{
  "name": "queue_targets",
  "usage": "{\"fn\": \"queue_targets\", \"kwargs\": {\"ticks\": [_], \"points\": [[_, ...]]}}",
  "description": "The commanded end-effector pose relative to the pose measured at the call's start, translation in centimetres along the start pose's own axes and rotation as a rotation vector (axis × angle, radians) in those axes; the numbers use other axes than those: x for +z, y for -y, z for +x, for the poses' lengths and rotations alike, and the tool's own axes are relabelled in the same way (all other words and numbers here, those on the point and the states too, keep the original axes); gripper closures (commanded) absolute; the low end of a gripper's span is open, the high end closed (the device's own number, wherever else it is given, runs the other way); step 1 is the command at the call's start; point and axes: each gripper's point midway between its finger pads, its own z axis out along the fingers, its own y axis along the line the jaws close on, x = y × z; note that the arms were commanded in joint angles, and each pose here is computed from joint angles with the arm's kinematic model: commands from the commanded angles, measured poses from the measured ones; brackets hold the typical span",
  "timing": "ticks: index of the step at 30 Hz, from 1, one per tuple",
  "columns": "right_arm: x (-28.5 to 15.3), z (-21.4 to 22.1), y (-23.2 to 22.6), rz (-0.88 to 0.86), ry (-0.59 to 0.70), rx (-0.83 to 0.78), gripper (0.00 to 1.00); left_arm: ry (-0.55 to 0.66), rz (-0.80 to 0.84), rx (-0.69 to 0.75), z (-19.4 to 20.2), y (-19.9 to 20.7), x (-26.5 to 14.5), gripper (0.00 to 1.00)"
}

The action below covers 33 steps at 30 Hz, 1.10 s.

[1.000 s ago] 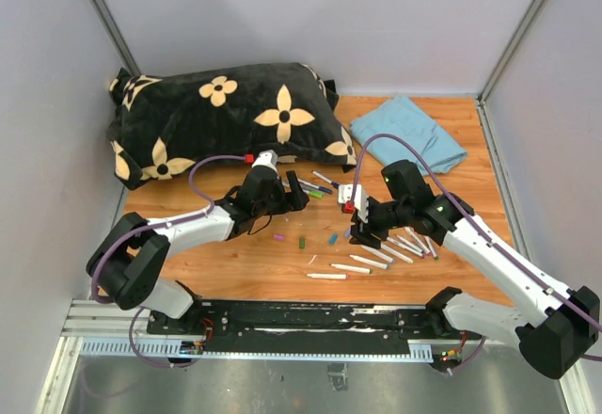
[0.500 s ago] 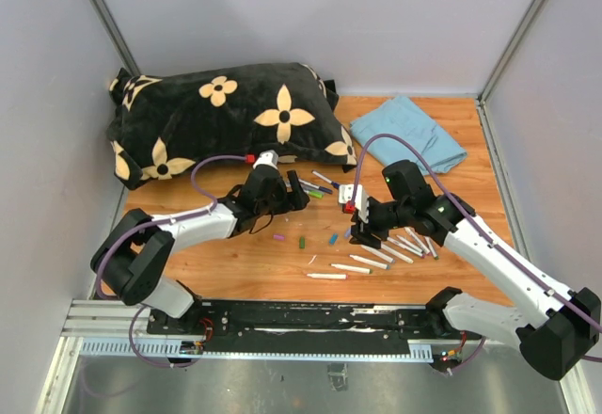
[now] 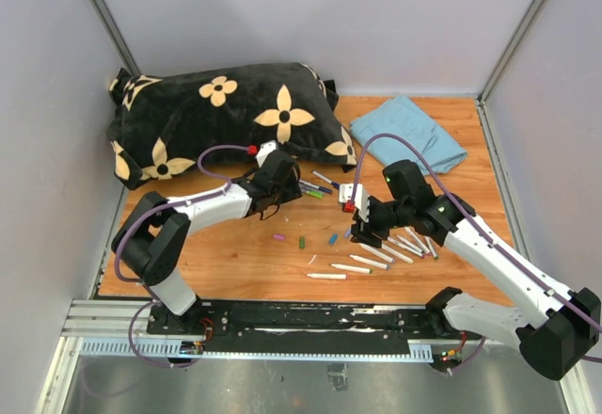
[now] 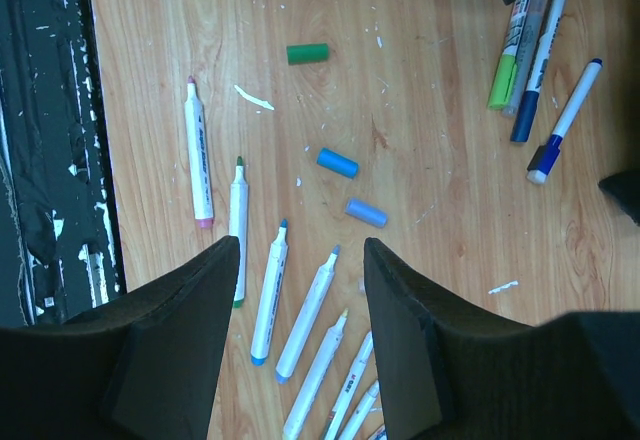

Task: Open the pen caps
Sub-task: Move the pen to the center of the board.

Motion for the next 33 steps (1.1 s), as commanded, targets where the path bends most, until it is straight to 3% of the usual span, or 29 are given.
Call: {"fn": "queue_targets", "kwargs": {"ticks": [1,11,33], "points": [[-0.1,0.6,0.4,0.022,-0.013,0.015,0.46,-0.004,-0.1,0.002,-0.5,-0.4,1.2,0.46],[-0.1,0.6,0.4,0.022,-0.009,0.013,0.46,-0.062,-0.254,0.006,-0.7,-0.1,4.1,0.52],[-0.1,0.6,0.3,0.017,-0.005,0.014,0.46,-0.095,-0.236,0.026,-0.1,1.1,4.8,0.5]]}}
